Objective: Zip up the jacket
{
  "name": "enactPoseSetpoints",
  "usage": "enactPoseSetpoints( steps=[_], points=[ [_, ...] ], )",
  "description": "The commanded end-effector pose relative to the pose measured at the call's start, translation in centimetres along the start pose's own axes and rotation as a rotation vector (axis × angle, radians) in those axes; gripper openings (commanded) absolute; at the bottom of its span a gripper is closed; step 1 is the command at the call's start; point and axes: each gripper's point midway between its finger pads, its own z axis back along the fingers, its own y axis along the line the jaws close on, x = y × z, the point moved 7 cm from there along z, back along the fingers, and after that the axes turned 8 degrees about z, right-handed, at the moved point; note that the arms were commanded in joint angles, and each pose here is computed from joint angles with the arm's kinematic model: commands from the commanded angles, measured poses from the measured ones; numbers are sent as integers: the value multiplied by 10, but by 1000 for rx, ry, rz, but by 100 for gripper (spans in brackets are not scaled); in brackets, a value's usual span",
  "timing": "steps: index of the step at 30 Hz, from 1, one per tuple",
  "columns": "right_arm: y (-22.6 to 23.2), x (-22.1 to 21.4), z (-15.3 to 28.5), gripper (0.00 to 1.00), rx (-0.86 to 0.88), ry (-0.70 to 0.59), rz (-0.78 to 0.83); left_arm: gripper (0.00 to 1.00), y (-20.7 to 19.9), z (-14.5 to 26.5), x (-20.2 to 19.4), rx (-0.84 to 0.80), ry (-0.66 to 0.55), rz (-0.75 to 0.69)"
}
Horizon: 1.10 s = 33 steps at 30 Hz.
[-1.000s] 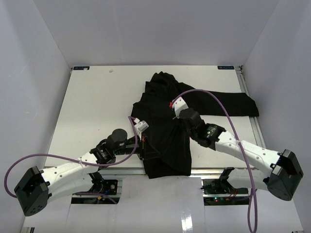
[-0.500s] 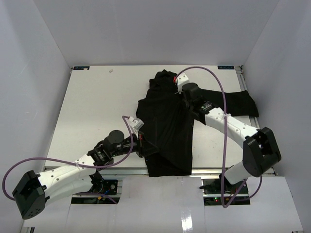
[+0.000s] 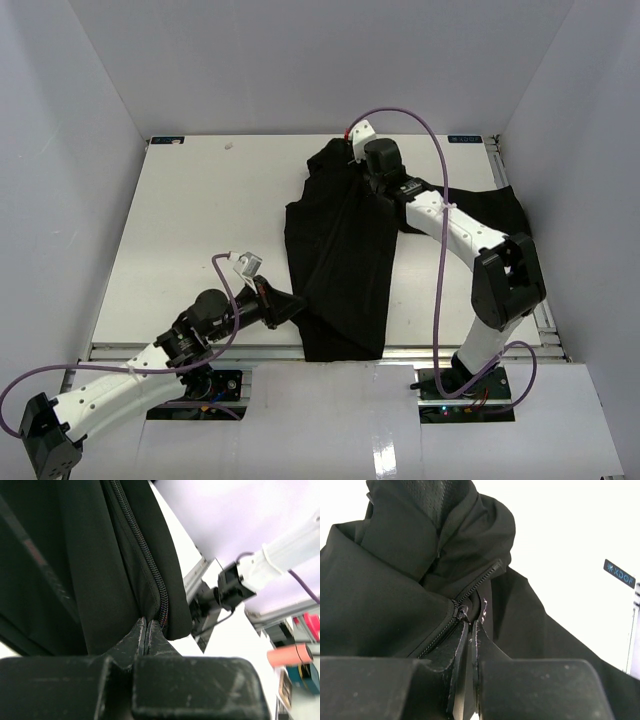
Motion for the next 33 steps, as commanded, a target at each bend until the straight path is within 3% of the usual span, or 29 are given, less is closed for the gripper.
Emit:
enactPoseSetpoints(
  steps=[1,8,17,21,25,27,29,33],
  points=[
    [-110,46,-7,8,-442,-151,-99,0,8,14,-38,9,232,78],
    [-158,39,-35,8,-494,-159,-146,0,10,15,-37,50,239,78],
    [-195,30,-64,8,-506,-193,-170,0,-6,29,-15,61,129,69],
    [-211,28,-67,8,-499,-222,-195,0,4,24,-20,112,143,77],
    [-210,31,-64,8,-349,-310,-184,0,24,13,-27,203,162,55],
    [-189,31,-64,8,-175,-342,-139,0,30,7,-26,251,170,23],
    [-167,28,-59,8,-20,-378,-123,9,32,-4,-20,310,182,-7],
    [-139,21,-38,8,135,-411,-151,43,34,-19,-9,362,153,-39]
  ],
)
